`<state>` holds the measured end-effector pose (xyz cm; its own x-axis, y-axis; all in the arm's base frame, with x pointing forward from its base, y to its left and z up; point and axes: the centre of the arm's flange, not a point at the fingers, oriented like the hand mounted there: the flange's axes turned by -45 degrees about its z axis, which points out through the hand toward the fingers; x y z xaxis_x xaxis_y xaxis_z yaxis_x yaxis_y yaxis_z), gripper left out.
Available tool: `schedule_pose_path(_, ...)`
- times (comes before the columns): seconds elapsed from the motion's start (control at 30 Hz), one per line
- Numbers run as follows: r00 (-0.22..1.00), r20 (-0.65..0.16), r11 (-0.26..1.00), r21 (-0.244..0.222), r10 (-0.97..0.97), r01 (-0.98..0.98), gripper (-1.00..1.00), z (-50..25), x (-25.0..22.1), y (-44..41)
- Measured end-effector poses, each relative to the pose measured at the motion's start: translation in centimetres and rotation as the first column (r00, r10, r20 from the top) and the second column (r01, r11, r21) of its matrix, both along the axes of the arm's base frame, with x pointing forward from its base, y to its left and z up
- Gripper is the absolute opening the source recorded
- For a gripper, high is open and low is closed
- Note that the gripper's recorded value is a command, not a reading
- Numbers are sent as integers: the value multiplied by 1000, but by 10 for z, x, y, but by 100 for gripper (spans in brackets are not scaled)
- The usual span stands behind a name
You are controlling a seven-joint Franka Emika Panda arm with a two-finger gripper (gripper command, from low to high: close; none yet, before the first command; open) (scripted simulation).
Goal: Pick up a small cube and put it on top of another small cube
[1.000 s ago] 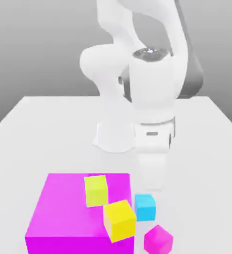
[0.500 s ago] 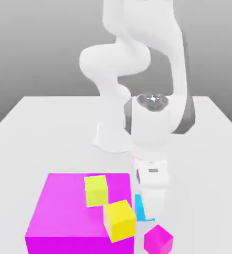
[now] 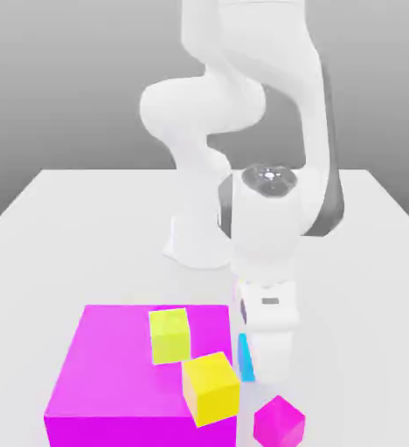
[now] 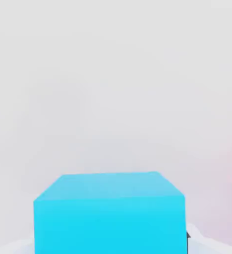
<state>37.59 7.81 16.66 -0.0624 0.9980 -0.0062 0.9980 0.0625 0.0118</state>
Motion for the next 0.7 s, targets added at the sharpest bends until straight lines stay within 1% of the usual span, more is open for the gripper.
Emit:
schedule_pose_path(0.17,1000,-9,1000,4,-4,4,-100,23,-4,0)
schedule_pose_path(0.23,1000,-8,1000,15,-3,3,-100,34,1,1)
schedule_pose_path(0.33,998,-15,997,41,-59,60,-100,63,18,-11)
schedule_pose_path(0.43,988,-20,987,51,-153,154,-100,99,34,-39)
schedule_pose_path(0.53,969,-13,968,39,-247,247,-100,138,43,-72)
schedule_pose_path(0.63,933,1,933,11,-360,360,-100,176,43,-114)
schedule_pose_path(0.7,921,-13,921,10,-388,389,-100,165,40,-122)
